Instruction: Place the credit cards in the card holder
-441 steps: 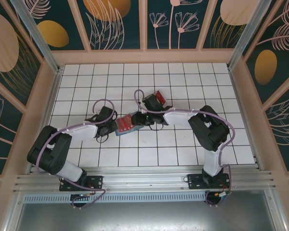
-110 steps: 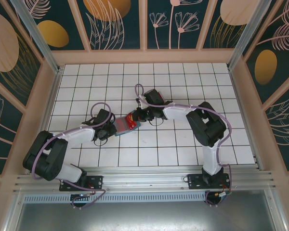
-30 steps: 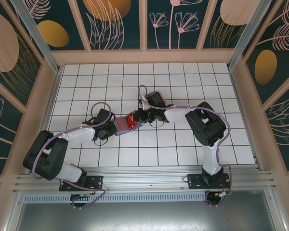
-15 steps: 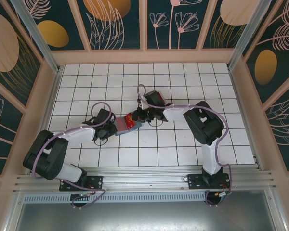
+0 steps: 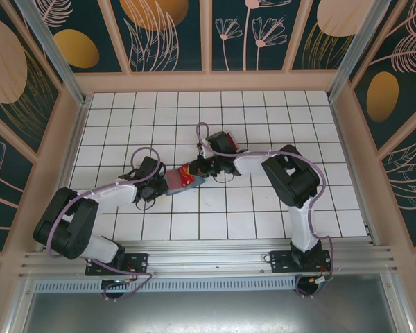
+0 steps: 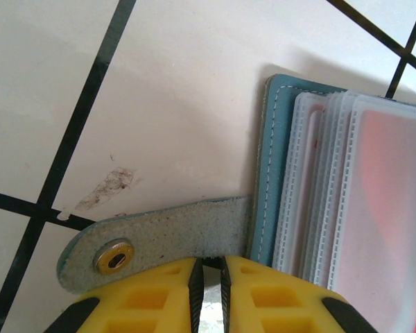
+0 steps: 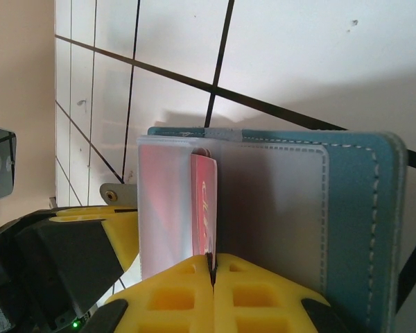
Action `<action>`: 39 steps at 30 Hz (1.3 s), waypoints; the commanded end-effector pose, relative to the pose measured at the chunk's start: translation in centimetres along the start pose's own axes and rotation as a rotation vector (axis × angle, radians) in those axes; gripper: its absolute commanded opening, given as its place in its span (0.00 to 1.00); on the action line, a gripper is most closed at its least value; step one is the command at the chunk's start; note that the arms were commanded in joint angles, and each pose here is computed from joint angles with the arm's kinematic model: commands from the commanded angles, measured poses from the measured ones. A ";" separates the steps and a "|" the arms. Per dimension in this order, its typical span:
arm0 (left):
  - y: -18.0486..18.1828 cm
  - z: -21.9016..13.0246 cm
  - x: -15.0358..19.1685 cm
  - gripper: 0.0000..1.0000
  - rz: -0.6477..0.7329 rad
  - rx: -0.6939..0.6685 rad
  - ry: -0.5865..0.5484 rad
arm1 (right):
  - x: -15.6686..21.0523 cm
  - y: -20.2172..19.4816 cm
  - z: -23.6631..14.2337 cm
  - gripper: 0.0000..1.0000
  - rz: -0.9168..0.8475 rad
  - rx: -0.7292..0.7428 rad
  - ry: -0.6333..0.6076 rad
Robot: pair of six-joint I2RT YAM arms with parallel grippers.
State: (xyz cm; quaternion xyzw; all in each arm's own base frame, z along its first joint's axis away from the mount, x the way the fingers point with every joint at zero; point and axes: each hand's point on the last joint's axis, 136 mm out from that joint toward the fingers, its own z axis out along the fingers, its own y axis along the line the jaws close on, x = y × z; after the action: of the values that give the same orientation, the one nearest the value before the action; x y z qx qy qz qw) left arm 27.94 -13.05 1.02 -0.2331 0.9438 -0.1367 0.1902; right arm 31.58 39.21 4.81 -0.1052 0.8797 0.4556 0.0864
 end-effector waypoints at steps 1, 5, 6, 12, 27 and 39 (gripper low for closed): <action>-0.5 1.3 0.8 0.19 0.008 0.038 0.039 | 1.0 -1.8 1.1 0.06 -0.014 0.068 0.013; -0.5 1.2 0.8 0.19 0.008 0.038 0.038 | 0.6 -2.1 1.2 0.06 -0.040 0.091 -0.007; -0.5 1.2 0.8 0.19 0.007 0.039 0.036 | 0.4 -2.3 1.2 0.06 -0.050 0.107 -0.013; -0.6 1.2 0.8 0.20 0.010 0.041 0.036 | -0.3 -2.4 1.1 0.05 -0.088 0.139 -0.042; -0.6 1.2 0.8 0.20 0.005 0.045 0.037 | -0.7 -2.1 1.2 0.05 -0.221 0.191 -0.063; -1.1 1.2 0.6 0.19 0.007 0.055 0.038 | 0.7 0.5 1.8 0.06 -0.158 0.111 -0.037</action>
State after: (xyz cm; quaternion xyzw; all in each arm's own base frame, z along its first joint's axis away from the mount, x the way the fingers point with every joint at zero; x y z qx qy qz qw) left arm 28.03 -13.14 1.00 -0.2328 0.9435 -0.1387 0.1909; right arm 32.17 40.50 4.89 -0.1741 0.8791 0.4114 0.1663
